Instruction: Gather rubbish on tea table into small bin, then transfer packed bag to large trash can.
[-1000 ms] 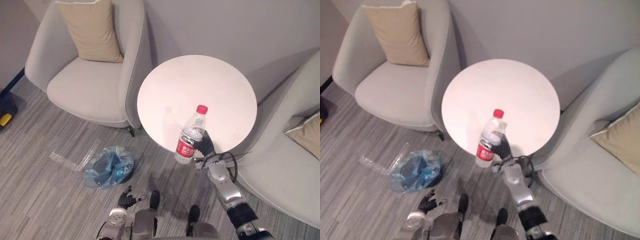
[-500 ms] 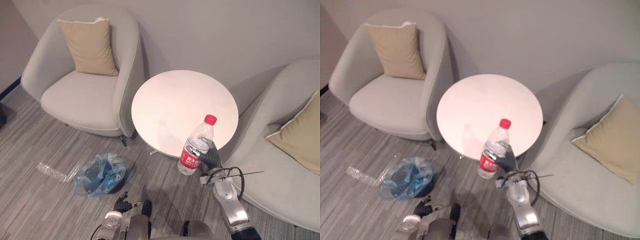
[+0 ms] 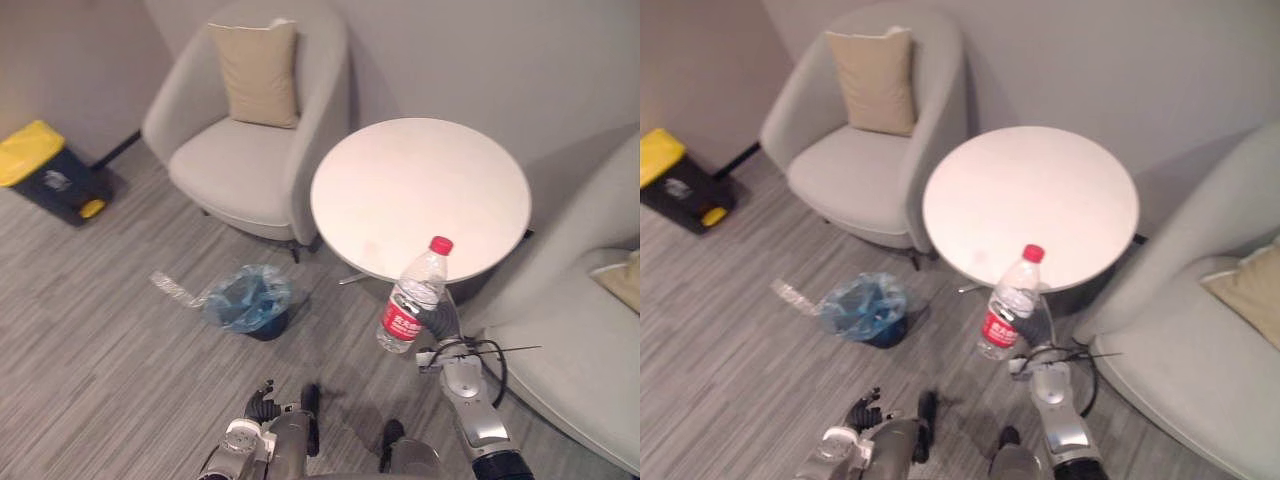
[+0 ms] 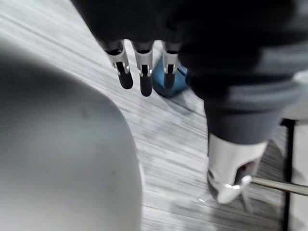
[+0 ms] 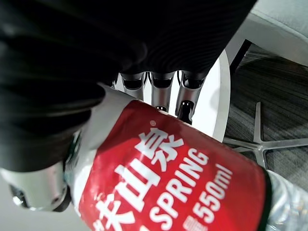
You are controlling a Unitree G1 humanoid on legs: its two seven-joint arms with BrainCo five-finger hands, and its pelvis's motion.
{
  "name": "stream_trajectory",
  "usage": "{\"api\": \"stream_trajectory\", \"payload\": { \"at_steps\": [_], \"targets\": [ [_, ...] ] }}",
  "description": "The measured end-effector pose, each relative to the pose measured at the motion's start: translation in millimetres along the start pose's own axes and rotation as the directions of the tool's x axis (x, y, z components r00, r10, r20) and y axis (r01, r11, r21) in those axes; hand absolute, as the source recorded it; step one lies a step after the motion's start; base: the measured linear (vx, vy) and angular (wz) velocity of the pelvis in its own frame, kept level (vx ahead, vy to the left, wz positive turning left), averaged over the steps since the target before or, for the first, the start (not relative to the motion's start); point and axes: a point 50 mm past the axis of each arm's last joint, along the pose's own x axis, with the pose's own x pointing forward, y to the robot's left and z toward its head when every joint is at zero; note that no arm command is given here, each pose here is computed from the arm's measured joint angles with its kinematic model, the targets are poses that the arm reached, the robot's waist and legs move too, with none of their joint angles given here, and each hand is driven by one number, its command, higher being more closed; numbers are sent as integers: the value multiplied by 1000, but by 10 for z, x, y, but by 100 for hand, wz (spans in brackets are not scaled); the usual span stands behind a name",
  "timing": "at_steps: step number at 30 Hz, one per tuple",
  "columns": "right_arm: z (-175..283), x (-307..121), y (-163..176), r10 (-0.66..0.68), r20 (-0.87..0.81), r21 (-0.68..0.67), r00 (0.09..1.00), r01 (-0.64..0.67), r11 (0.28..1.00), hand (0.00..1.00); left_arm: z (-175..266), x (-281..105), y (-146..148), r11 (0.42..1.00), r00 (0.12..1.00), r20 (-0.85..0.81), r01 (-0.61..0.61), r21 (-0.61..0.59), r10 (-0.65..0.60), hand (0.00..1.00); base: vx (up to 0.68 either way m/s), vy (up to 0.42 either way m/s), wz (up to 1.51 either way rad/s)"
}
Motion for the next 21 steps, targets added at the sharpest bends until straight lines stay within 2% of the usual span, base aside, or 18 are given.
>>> {"api": "stream_trajectory", "payload": {
  "at_steps": [3,11,21],
  "targets": [
    [-31,-20,0,-29,-25,29,999,30,999,100,-10,-4,15,1000,1000,-5,-1,18,1,0,-48,159,48],
    [-48,-55,183,13,-47,74,999,-9,997,100,-86,-27,129,998,999,-23,-37,56,38,0,-7,123,19],
    [-207,-106,266,57,-122,48,991,-51,998,100,-132,-49,204,997,996,-26,-83,8,83,0,202,61,34]
  ]
}}
